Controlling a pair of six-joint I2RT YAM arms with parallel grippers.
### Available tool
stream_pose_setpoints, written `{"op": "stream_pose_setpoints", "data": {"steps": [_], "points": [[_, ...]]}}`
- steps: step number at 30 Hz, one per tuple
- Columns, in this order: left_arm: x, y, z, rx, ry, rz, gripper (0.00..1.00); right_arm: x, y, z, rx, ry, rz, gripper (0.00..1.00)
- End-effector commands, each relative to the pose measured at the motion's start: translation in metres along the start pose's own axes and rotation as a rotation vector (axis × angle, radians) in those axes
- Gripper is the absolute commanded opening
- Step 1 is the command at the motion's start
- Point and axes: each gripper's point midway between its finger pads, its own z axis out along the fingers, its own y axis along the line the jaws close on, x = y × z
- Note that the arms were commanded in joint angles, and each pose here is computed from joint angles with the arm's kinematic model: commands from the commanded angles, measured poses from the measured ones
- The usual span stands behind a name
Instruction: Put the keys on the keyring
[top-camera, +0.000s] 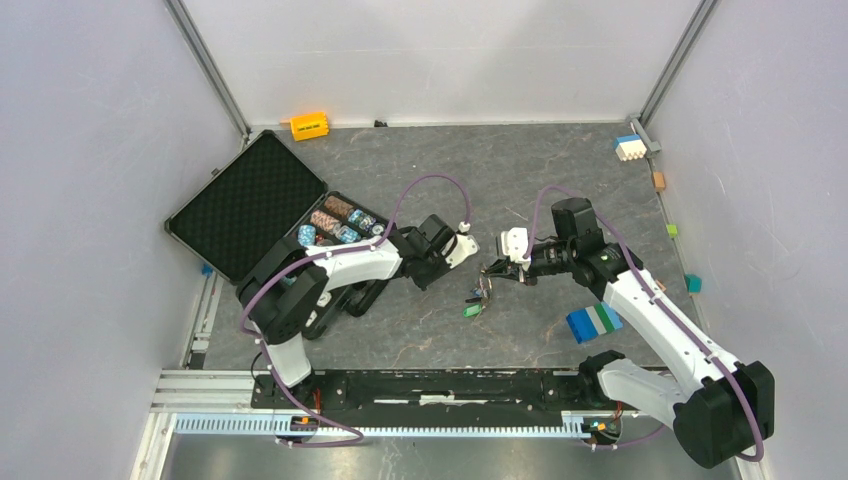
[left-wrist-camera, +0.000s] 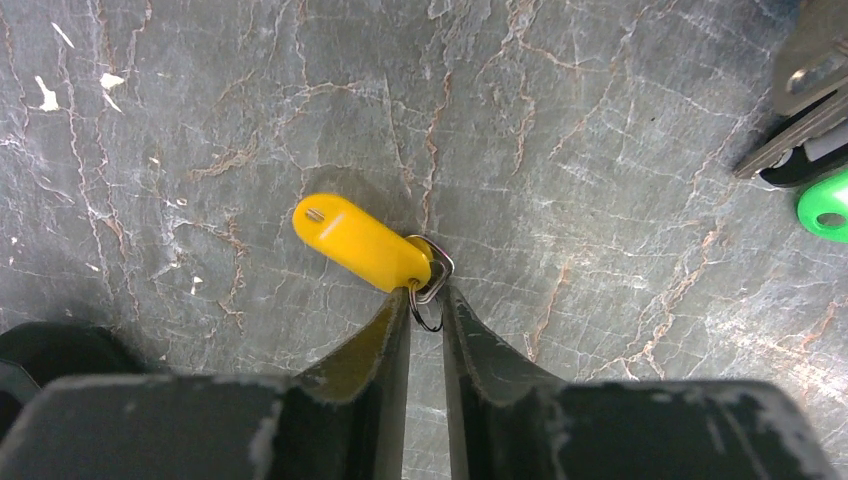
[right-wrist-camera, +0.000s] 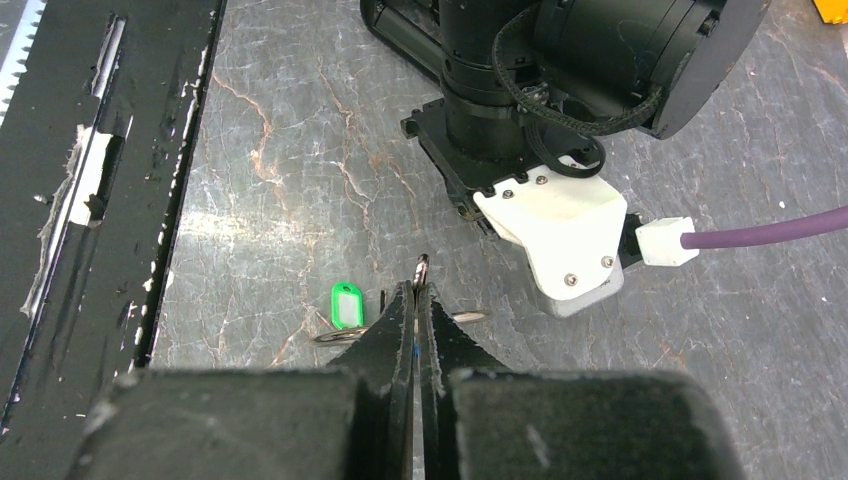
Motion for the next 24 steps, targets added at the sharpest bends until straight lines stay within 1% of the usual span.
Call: {"op": "stream_pose_setpoints", "data": {"steps": [1, 8, 12, 20, 22, 24], "points": [[-0.009, 0.001, 0.001, 0.008, -0.016, -0.046, 0.23, -0.007, -0.006, -0.002, 0.009, -0.014, -0.035, 0.0], [-0.013, 0.003, -0.006, 0.007, -0.032, -0.021, 0.11, -0.007, -0.006, -0.002, 0.01, -0.014, -0.036, 0.0], [-0.018, -0.001, -0.012, 0.033, -0.062, 0.007, 0.02, -0.008, -0.006, -0.002, 0.009, -0.016, -0.037, 0.0], [-0.024, -0.004, -0.025, 0.057, -0.108, 0.057, 0.02, -0.007, -0.005, -0.002, 0.01, -0.017, -0.038, 0.0], [-0.024, -0.004, -0.026, 0.063, -0.111, 0.068, 0.04, -0.007, -0.005, -0.001, 0.008, -0.018, -0.036, 0.0], [-0.021, -0.006, -0.024, 0.071, -0.106, 0.09, 0.08, -0.008, -0.005, -0.001, 0.008, -0.019, -0.038, 0.0]]}}
